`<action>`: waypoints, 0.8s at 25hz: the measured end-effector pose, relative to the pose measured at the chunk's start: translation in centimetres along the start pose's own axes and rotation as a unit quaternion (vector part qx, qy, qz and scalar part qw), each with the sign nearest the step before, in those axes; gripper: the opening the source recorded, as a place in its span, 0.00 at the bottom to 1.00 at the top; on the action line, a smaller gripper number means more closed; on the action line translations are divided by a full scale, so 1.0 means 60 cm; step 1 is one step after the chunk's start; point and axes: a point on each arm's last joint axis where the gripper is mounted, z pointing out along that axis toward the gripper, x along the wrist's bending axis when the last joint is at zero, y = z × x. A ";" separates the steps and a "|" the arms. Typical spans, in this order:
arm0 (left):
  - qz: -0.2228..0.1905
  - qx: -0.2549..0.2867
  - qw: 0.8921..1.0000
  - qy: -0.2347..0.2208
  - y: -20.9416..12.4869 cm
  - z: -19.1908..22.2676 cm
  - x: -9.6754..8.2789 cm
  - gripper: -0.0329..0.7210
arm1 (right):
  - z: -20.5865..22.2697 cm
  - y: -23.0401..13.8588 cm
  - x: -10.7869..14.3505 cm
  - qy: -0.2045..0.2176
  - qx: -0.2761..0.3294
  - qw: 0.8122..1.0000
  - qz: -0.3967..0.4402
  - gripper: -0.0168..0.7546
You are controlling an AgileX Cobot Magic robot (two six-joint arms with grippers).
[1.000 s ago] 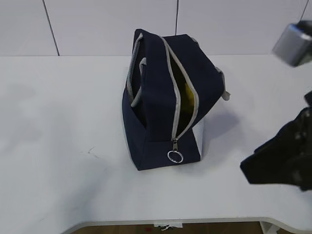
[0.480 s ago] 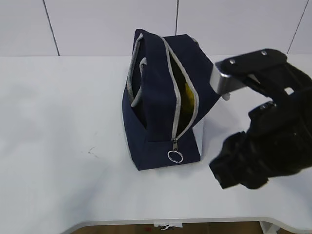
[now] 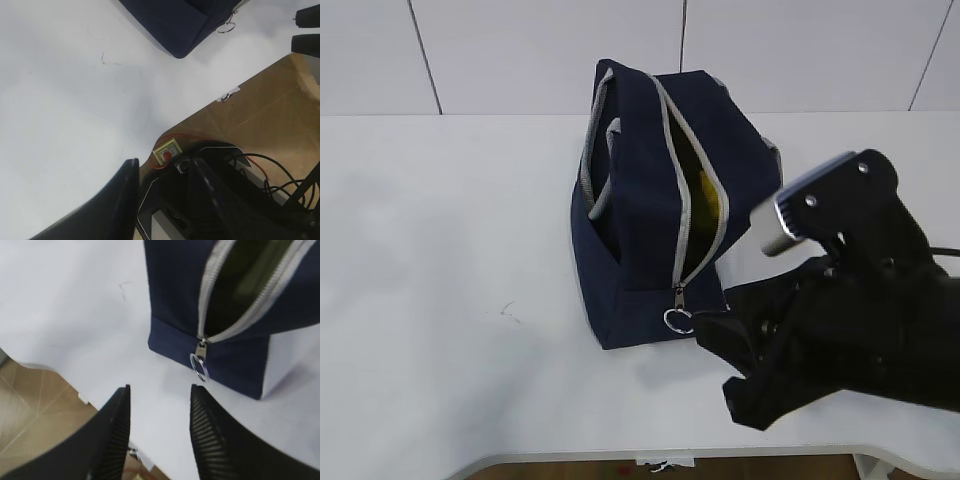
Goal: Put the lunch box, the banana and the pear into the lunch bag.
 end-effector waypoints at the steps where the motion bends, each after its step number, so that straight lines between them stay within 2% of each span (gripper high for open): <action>1: 0.000 0.000 1.000 0.000 0.000 0.000 0.000 0.38 | 0.002 -0.008 0.001 0.005 -0.017 1.000 -0.009 0.41; 5: 0.000 0.000 1.000 0.000 0.000 0.000 0.000 0.38 | 0.005 -0.038 0.006 0.031 -0.085 0.995 -0.037 0.41; 7: 0.000 0.000 1.000 0.000 0.000 0.000 0.000 0.38 | 0.004 -0.052 0.007 0.039 -0.098 0.994 -0.040 0.41; 14: 0.000 0.000 1.000 0.000 0.000 0.000 0.000 0.38 | 0.007 -0.062 0.007 0.042 -0.100 0.993 -0.037 0.41; 20: 0.000 0.000 1.000 0.000 0.000 0.000 0.000 0.38 | 0.054 -0.089 0.002 0.031 -0.052 0.998 0.007 0.41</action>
